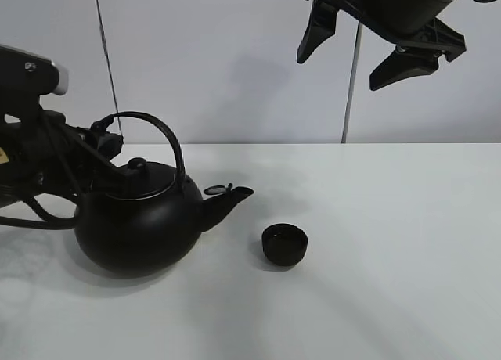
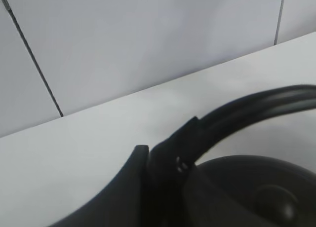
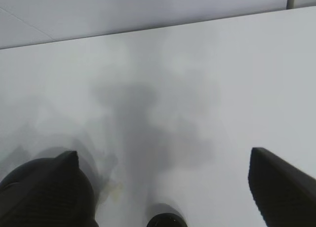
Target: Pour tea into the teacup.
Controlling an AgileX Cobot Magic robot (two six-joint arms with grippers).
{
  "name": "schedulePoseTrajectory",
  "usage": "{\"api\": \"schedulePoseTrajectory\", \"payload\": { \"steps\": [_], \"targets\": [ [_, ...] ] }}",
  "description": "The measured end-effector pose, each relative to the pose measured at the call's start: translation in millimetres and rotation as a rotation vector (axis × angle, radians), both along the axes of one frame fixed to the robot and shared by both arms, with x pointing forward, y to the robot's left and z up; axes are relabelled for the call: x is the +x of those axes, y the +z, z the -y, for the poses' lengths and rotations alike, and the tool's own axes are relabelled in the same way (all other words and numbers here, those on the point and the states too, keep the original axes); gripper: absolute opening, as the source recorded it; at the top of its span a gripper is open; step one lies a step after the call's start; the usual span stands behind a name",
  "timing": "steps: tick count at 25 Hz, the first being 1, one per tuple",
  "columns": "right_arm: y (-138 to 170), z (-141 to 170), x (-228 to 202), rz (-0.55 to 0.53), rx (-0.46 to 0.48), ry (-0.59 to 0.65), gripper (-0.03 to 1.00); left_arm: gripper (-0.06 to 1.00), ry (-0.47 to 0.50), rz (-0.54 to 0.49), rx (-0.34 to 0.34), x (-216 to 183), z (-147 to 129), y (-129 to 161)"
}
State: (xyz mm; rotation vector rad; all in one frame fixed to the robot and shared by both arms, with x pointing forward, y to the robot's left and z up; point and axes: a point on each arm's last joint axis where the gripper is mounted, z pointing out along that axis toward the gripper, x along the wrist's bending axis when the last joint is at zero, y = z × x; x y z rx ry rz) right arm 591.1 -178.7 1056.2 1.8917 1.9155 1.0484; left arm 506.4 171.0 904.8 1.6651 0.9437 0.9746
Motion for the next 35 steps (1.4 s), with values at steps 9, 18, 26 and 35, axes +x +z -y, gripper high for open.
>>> {"api": "schedulePoseTrajectory", "payload": {
  "steps": [9, 18, 26, 35],
  "targets": [
    [0, 0, 0, -0.001, 0.0, 0.0, 0.64, 0.09, -0.003, -0.041, 0.006, -7, -3, -10],
    [0, 0, 0, -0.001, 0.0, 0.0, 0.64, 0.15, -0.004, -0.047, -0.043, -8, -2, -9],
    [0, 0, 0, -0.001, 0.0, 0.0, 0.64, 0.33, -0.027, -0.041, -0.074, -23, -8, -9],
    [0, 0, 0, -0.001, 0.0, 0.0, 0.64, 0.54, -0.027, -0.017, -0.092, -59, -27, 11]
  ]
}}
